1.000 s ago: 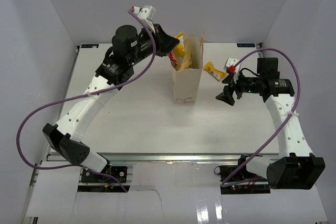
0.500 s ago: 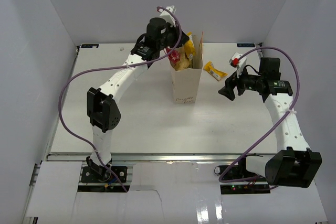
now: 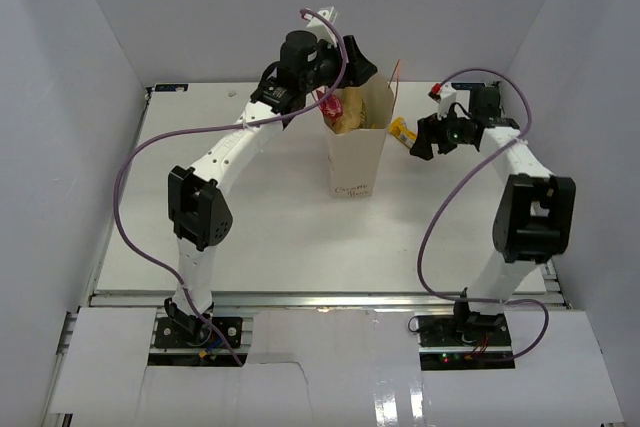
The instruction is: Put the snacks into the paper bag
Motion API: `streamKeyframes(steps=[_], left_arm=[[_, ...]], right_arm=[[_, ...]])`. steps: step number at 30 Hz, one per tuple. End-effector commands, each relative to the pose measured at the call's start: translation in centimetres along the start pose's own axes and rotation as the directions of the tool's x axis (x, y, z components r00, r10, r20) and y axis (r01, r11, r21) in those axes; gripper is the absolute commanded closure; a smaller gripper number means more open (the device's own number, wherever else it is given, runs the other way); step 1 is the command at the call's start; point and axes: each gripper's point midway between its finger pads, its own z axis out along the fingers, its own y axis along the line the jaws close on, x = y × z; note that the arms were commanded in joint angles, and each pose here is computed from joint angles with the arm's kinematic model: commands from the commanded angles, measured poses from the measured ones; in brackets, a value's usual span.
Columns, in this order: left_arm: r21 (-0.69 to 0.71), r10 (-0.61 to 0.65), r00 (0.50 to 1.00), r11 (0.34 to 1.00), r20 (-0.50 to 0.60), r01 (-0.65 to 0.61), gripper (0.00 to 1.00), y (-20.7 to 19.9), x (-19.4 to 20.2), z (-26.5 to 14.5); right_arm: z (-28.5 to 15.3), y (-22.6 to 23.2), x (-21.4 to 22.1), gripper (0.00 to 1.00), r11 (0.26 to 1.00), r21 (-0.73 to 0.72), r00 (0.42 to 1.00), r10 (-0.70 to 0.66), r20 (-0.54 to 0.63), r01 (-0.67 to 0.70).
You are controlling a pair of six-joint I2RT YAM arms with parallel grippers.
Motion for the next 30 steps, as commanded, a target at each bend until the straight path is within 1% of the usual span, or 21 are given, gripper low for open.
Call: streamKeyframes(steps=[1, 3, 4, 5, 6, 7, 9, 12, 13, 14, 15, 16, 17, 19, 21, 22, 23, 25, 27, 28, 30], left_arm=[[0.077, 0.041, 0.993, 0.996, 0.106, -0.050, 0.21, -4.1, -5.5, -3.3], [0.084, 0.063, 0.993, 0.994, 0.102, -0.071, 0.19, -4.7, -5.8, -4.3], [0.095, 0.074, 0.989, 0.992, 0.126, -0.086, 0.18, -5.8, -7.1, -6.0], [0.096, 0.090, 0.987, 0.990, 0.131, -0.103, 0.18, -6.2, -7.3, -7.0], [0.076, 0.085, 0.993, 0.993, 0.085, -0.092, 0.17, -5.2, -5.3, -7.3], [0.090, 0.100, 0.987, 0.990, 0.124, -0.112, 0.16, -6.6, -6.7, -10.2], [0.079, 0.107, 0.985, 0.990, 0.135, -0.118, 0.16, -6.6, -5.9, -12.5], [0.027, 0.066, 0.990, 0.997, 0.123, -0.070, 0.14, -5.3, -2.7, -17.4], [-0.014, 0.033, 0.998, 0.999, 0.061, -0.033, 0.14, -3.3, 0.9, -18.0], [-0.019, 0.023, 0.994, 1.000, 0.106, -0.021, 0.13, -3.9, 0.3, -20.5], [-0.030, 0.002, 0.995, 1.000, 0.099, 0.001, 0.13, -3.5, 1.4, -21.5], [-0.066, -0.060, 0.997, 0.996, 0.054, 0.064, 0.13, -2.0, 4.5, -22.0], [-0.092, -0.088, 0.994, 0.991, 0.064, 0.094, 0.13, -1.4, 5.3, -22.8], [-0.105, -0.170, 0.982, 0.979, 0.077, 0.177, 0.13, -0.8, 7.3, -24.9], [-0.092, -0.210, 0.970, 0.971, 0.119, 0.222, 0.13, -1.0, 7.5, -26.4], [-0.089, -0.249, 0.961, 0.961, 0.122, 0.260, 0.13, -0.9, 7.9, -26.6], [-0.089, -0.265, 0.956, 0.957, 0.126, 0.277, 0.13, -0.8, 8.3, -26.7], [-0.083, -0.310, 0.943, 0.943, 0.119, 0.321, 0.13, -0.5, 9.4, -26.7], [-0.058, -0.347, 0.932, 0.933, 0.100, 0.354, 0.13, -0.6, 10.2, -26.2], [-0.063, -0.367, 0.928, 0.926, 0.070, 0.371, 0.13, -0.4, 11.2, -25.6], [-0.003, -0.406, 0.912, 0.913, 0.053, 0.407, 0.13, -1.4, 11.8, -24.6]], right_arm=[[2.0, -3.0, -4.3, 0.16, 0.984, 0.001, 0.983, -0.180, 0.031, 0.180], [4.7, -4.1, -1.9, 0.16, 0.982, -0.064, 0.981, -0.180, -0.068, 0.176], [4.9, -5.5, -3.7, 0.16, 0.973, -0.031, 0.971, -0.229, -0.060, 0.228], [5.7, -6.0, -3.6, 0.16, 0.961, -0.035, 0.958, -0.276, -0.081, 0.274], [7.8, -6.2, -2.8, 0.16, 0.955, -0.048, 0.949, -0.295, -0.112, 0.292], [8.0, -7.5, -4.2, 0.16, 0.942, 0.002, 0.936, -0.332, -0.119, 0.335], [10.4, -8.5, -3.3, 0.16, 0.936, 0.003, 0.924, -0.348, -0.158, 0.353], [12.4, -9.5, -3.5, 0.18, 0.938, 0.019, 0.925, -0.339, -0.175, 0.347], [12.9, -9.8, -3.4, 0.19, 0.940, 0.030, 0.926, -0.329, -0.184, 0.339], [13.7, -10.0, -2.7, 0.20, 0.945, 0.036, 0.930, -0.311, -0.194, 0.324], [14.0, -10.0, -2.4, 0.23, 0.952, 0.047, 0.937, -0.288, -0.200, 0.303], [14.3, -10.3, -2.1, 0.24, 0.952, 0.066, 0.937, -0.279, -0.208, 0.298], [14.5, -10.4, -1.7, 0.26, 0.954, 0.071, 0.938, -0.270, -0.217, 0.291], [14.7, -10.4, -0.5, 0.34, 0.959, 0.080, 0.939, -0.245, -0.241, 0.271], [14.6, -10.4, 0.1, 0.42, 0.961, 0.085, 0.938, -0.233, -0.255, 0.262], [14.5, -10.2, 1.0, 0.51, 0.965, 0.082, 0.937, -0.218, -0.271, 0.248], [14.4, -10.1, 1.4, 0.55, 0.968, 0.077, 0.938, -0.209, -0.275, 0.239], [13.5, -9.5, 2.2, 0.77, 0.977, 0.065, 0.943, -0.179, -0.279, 0.204], [11.9, -8.7, 1.6, 0.84, 0.980, 0.062, 0.952, -0.167, -0.257, 0.188], [11.6, -7.3, 3.3, 0.85, 0.989, 0.012, 0.955, -0.137, -0.262, 0.145], [8.9, -6.0, 1.9, 0.89, 0.990, -0.006, 0.969, -0.138, -0.206, 0.140]])
